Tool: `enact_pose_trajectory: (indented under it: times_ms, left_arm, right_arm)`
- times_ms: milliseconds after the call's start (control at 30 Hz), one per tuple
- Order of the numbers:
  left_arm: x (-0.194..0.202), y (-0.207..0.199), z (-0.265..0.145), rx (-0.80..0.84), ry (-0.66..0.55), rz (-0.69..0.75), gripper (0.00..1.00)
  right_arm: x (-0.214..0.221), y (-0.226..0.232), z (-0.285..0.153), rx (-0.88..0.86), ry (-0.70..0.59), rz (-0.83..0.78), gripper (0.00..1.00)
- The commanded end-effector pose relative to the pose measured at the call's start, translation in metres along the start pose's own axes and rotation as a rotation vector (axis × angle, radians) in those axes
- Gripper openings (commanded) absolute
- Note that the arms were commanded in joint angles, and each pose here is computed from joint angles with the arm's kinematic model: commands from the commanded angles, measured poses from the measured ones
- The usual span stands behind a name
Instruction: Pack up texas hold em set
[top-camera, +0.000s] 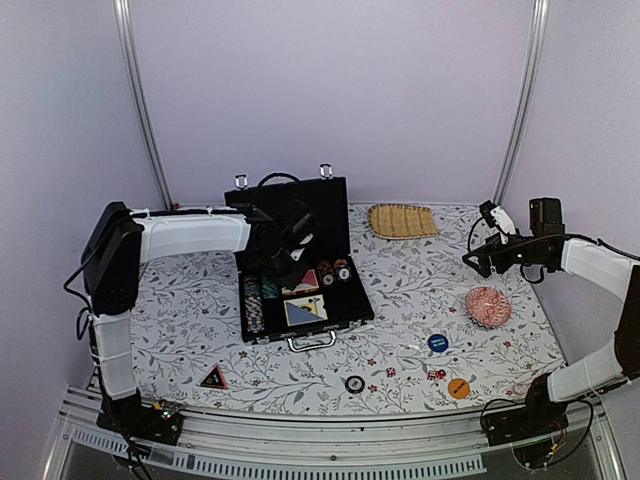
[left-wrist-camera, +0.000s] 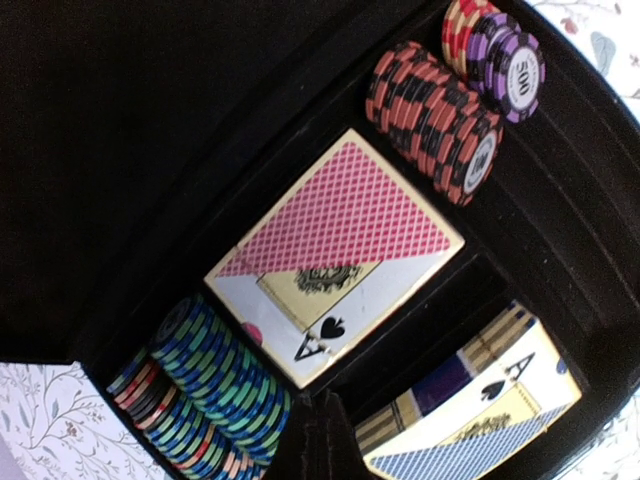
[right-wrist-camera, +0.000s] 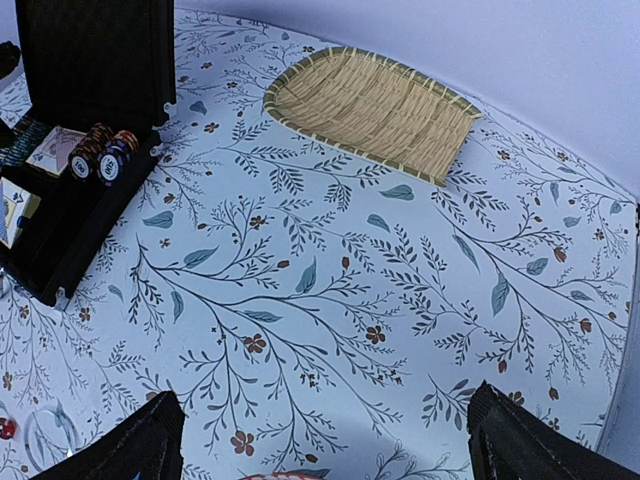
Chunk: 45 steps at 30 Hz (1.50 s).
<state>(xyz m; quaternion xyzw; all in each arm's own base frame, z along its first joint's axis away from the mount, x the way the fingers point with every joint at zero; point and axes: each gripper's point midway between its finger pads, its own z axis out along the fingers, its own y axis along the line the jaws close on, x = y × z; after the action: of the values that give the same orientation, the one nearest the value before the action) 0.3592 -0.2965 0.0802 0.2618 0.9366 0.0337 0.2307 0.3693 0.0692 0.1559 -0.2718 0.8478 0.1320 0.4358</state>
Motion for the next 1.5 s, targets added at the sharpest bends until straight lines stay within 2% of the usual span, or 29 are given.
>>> enact_pose_trajectory:
  times_ms: [0,133,333,567,733,900,933,1000,1100,1333,1467]
  left_arm:
    - [-0.012,-0.016,0.022,0.044,-0.005,0.016,0.00]
    - [-0.010,-0.033,0.030,0.048,0.007,0.078,0.00]
    - [0.017,-0.062,0.032,0.062,0.075,0.185,0.00]
    - [0.036,-0.080,0.040,0.065,0.116,0.230,0.00]
    - [0.025,-0.072,0.039,0.000,0.097,0.232,0.00]
    - [-0.006,-0.060,0.006,-0.029,0.002,0.198,0.00]
    - [-0.011,-0.059,-0.004,-0.013,-0.022,0.184,0.01]
    - [-0.014,-0.060,-0.014,0.028,-0.041,0.163,0.13]
    - [-0.006,-0.065,-0.017,0.118,-0.020,0.138,0.16]
    - [0.029,-0.077,0.006,0.192,0.075,0.151,0.02]
    - [0.042,-0.079,0.023,0.211,0.118,0.146,0.00]
  right_arm:
    - [-0.002,0.004,-0.001,-0.015,-0.004,-0.009,1.00]
    - [-0.002,0.004,-0.001,-0.015,-0.003,-0.009,0.99]
    - [0.001,0.005,0.001,-0.021,0.005,-0.007,0.99]
    - [0.002,0.005,0.004,-0.032,0.012,-0.005,0.99]
    - [0.002,0.006,0.004,-0.033,0.013,-0.004,0.99]
    - [0.001,0.007,0.003,-0.036,0.011,-0.005,0.99]
    - [0.002,0.006,0.003,-0.035,0.011,-0.004,0.99]
    - [0.000,0.006,0.003,-0.035,0.008,-0.007,0.99]
    - [0.000,0.007,0.003,-0.037,0.008,-0.005,0.99]
    - [-0.001,0.011,0.004,-0.057,0.005,-0.005,0.99]
    - [-0.034,0.013,-0.005,-0.086,-0.055,0.026,0.99]
